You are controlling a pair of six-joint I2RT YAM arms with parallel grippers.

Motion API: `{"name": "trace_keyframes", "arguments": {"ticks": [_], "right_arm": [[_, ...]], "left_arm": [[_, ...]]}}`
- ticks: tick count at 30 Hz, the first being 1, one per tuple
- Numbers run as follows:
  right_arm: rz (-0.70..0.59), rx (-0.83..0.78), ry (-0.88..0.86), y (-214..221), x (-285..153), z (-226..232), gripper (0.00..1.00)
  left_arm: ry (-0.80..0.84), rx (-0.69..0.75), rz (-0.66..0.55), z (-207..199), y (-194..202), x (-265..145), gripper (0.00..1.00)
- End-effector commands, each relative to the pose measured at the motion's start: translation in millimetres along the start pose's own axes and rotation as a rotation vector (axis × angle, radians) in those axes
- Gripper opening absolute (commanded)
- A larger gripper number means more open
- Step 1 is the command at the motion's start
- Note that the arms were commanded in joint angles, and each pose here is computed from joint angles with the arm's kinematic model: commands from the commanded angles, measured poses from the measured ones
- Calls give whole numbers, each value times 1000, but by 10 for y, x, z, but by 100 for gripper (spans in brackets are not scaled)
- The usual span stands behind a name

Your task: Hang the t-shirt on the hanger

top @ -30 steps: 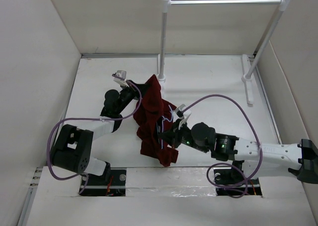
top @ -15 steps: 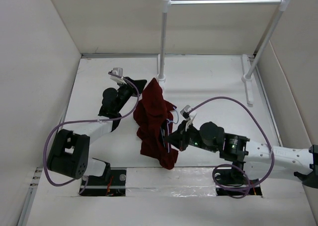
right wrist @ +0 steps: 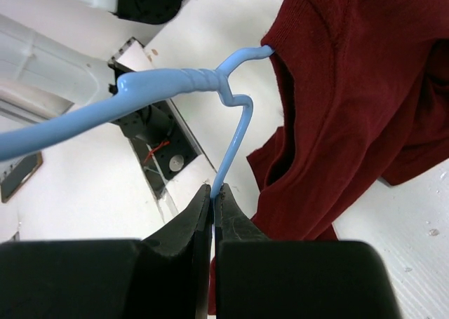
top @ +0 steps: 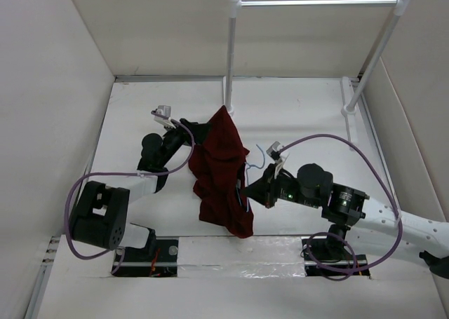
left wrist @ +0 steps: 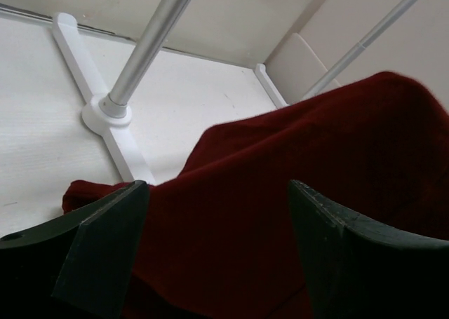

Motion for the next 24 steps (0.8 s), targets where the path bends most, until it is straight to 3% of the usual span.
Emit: {"name": "trace_keyframes", "arguments": {"ticks": [1, 19, 21, 24], "right_arm": [[-79, -34, -95, -271, -75, 123, 0], [-59, -38, -188, -307, -47, 193, 0], [-53, -35, -197, -292, -46, 195, 0], [-61, -31, -201, -306, -60, 206, 0]], "left_arm": [[154, 7, -26, -107, -41, 8, 75], [171, 229, -24, -35, -172, 242, 82], [172, 245, -17, -26, -177, 263, 82], [193, 240, 2, -21, -164, 304, 68]]}}
Point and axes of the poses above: each gripper's point midway between its finger pads, its own x axis out along the fingers, its own z axis along the line the jaws close on, y = z × x, the point moved 10 cm from there along -x, back along the fingers, and after that the axes turned 3 degrees about -x, right-handed, at the moved point
